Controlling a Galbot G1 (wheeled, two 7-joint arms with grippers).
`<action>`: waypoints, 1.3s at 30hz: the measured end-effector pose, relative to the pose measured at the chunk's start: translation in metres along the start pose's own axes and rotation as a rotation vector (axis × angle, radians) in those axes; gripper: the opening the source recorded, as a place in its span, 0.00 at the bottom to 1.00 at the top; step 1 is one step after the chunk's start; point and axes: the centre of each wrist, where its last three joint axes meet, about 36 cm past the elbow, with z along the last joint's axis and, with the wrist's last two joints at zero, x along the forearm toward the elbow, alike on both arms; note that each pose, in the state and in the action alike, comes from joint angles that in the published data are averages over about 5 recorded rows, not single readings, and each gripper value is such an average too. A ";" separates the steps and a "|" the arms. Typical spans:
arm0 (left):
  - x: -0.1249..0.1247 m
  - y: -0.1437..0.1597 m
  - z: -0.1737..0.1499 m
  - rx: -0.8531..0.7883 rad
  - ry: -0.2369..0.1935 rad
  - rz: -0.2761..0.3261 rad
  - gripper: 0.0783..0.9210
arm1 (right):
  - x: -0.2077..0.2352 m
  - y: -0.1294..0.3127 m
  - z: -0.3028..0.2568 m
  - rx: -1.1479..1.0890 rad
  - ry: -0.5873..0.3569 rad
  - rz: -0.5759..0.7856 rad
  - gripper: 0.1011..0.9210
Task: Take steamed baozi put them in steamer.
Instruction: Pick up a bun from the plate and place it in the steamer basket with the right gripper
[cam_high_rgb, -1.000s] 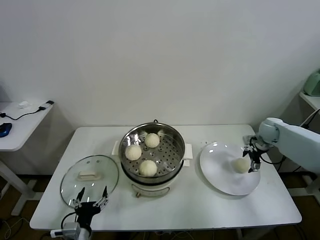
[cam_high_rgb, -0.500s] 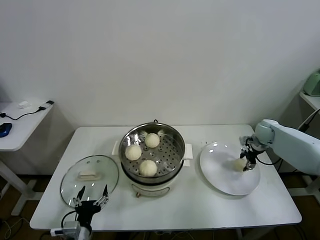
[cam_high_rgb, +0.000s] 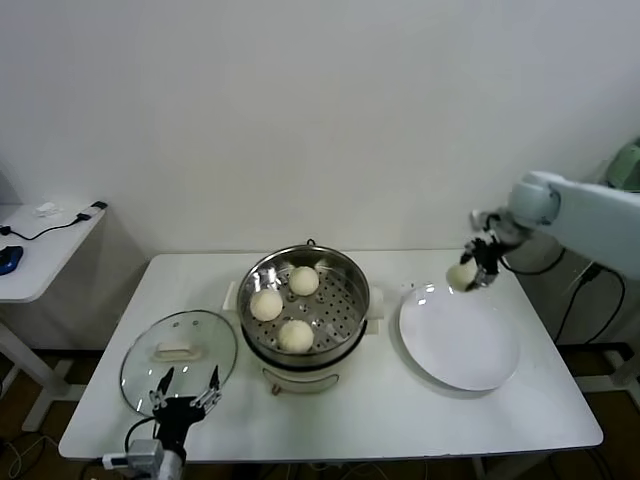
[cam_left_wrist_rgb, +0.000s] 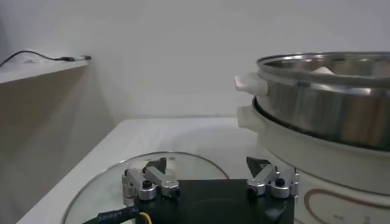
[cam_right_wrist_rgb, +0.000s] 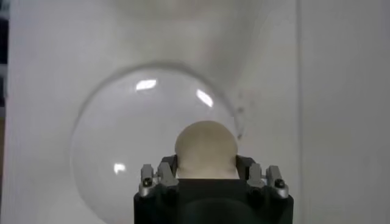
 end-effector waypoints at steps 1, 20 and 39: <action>0.000 0.000 -0.001 0.000 -0.002 0.001 0.88 | 0.012 -0.001 -0.015 0.008 -0.019 0.005 0.65; 0.000 0.002 -0.004 0.021 -0.009 0.005 0.88 | -0.009 0.029 -0.221 0.070 -0.059 -0.090 0.65; -0.004 0.006 -0.005 0.026 -0.011 0.002 0.88 | -0.119 0.041 -0.248 0.101 0.033 -0.103 0.67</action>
